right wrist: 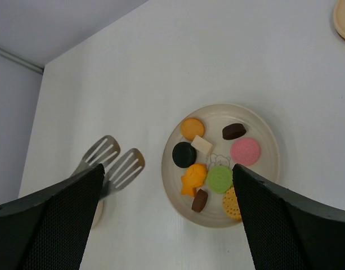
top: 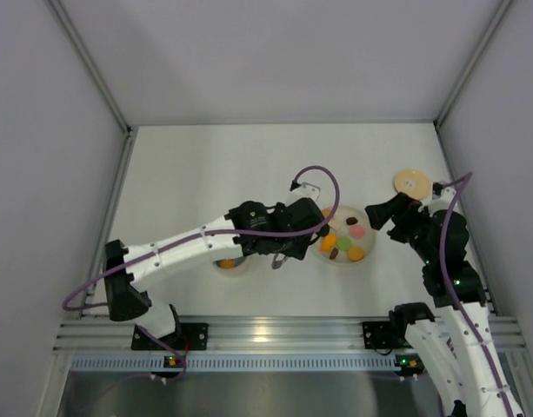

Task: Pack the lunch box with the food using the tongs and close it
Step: Pick up the fake food from the plate.

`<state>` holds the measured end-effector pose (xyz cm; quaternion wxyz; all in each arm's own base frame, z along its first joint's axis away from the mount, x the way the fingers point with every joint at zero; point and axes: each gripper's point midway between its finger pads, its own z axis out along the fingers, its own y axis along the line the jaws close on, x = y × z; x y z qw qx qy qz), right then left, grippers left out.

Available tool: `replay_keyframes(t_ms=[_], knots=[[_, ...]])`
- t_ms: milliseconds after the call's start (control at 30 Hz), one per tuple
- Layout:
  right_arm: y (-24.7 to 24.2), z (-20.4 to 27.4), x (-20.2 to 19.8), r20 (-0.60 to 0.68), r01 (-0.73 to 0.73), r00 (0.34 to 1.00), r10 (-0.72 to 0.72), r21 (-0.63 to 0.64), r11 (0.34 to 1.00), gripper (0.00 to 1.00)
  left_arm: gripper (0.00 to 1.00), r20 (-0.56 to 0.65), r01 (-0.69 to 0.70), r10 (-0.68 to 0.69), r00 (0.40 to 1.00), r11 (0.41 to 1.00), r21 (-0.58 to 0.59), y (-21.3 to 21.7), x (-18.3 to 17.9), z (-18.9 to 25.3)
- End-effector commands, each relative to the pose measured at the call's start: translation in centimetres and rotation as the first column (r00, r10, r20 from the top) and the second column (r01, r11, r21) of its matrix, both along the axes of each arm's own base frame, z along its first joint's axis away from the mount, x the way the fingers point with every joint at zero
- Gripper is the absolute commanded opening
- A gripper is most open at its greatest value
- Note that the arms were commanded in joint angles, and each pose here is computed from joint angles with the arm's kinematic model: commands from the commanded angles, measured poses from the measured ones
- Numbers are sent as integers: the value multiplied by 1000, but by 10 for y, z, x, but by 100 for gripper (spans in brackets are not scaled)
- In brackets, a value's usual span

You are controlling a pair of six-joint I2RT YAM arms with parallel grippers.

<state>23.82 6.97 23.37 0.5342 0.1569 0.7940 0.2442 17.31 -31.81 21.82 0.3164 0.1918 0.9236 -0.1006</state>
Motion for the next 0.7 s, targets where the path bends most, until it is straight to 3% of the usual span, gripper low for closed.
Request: replay_keyframes(t_ms=[0, 267, 667], knots=[[-7, 24, -2, 65, 23, 998, -22, -14, 1000, 95, 54, 24, 106, -105, 994, 991, -83, -38, 3, 16], [-9, 22, -3, 62, 31, 998, -30, -24, 999, 95, 53, -68, 167, -171, 983, 984, -68, -66, -4, -22], [-8, 20, -3, 61, 30, 998, -29, -16, 999, 95, 52, -116, 212, -214, 970, 977, -30, -75, -20, -51]])
